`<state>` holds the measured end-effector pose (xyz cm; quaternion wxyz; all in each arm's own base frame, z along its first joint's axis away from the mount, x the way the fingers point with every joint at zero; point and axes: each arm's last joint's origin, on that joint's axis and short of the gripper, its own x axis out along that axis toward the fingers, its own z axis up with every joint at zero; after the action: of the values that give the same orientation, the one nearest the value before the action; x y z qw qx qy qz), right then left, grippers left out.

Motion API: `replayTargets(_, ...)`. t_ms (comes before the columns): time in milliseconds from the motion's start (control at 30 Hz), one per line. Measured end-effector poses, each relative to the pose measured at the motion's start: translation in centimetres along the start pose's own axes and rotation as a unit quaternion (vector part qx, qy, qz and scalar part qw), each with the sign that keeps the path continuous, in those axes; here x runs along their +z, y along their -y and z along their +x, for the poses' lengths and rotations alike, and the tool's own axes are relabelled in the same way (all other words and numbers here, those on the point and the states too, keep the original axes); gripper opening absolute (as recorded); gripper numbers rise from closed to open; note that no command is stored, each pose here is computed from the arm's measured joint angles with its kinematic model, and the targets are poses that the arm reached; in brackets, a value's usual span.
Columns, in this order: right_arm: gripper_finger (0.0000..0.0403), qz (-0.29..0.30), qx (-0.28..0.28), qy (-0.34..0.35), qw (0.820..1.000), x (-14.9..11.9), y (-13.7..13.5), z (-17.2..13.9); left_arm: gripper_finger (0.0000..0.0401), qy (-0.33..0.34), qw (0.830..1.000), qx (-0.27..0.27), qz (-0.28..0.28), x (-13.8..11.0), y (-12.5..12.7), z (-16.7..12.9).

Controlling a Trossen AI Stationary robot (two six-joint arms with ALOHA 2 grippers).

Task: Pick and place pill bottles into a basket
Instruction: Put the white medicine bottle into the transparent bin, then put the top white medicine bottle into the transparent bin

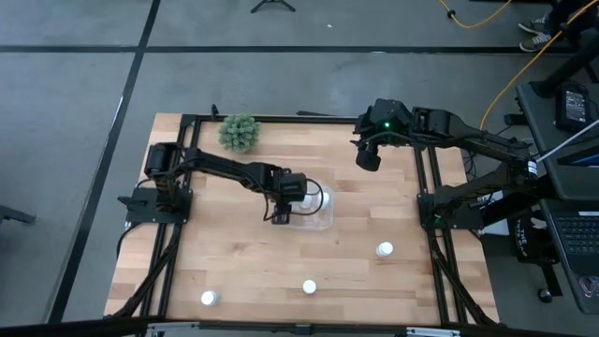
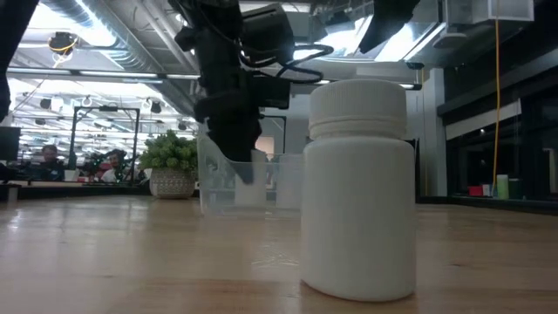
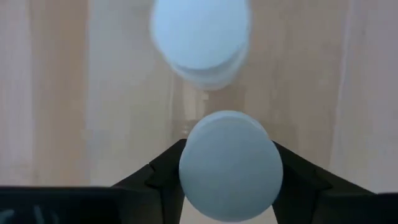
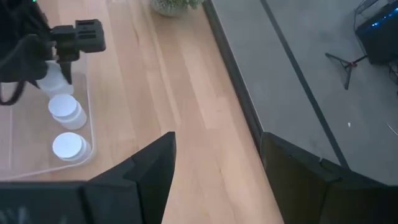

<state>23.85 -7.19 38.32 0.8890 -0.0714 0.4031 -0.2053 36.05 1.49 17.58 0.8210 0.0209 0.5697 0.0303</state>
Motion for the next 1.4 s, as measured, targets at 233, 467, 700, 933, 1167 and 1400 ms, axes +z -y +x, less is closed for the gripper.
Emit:
replayTargets(233, 0.0236, -0.002, 0.000, -0.002, 1.000, 0.0, 0.0, 0.0, 0.0211, -0.001, 1.000, 0.004, -0.026, -0.1, -0.8, 0.0)
replayTargets(467, 0.0236, -0.002, 0.000, -0.003, 1.000, -0.1, 0.0, 0.0, 0.0271, -0.003, 1.000, -0.002, -0.028, 0.0, -0.9, -0.8)
replayTargets(700, 0.0236, -0.002, 0.000, -0.004, 1.000, -0.1, 0.0, 0.0, 0.0282, 0.002, 1.000, 0.006, -0.018, 2.0, -1.3, -5.4)
replayTargets(933, 0.0236, 0.009, 0.040, -0.088, 0.995, -2.0, -1.4, -1.1, 0.0281, 0.040, 0.994, 0.098, 0.013, 3.2, -2.2, -11.5)
replayTargets(1167, 0.0236, 0.060, 0.091, -0.096, 0.989, -4.1, -4.3, -6.3, 0.0281, 0.064, 0.969, 0.240, 0.001, 2.0, -4.9, -16.0)
replayTargets(1400, 0.0236, 0.096, 0.233, -0.101, 0.962, -6.5, -8.6, -11.2, 0.0281, 0.084, 0.954, 0.273, -0.090, 0.6, -7.9, -17.9)
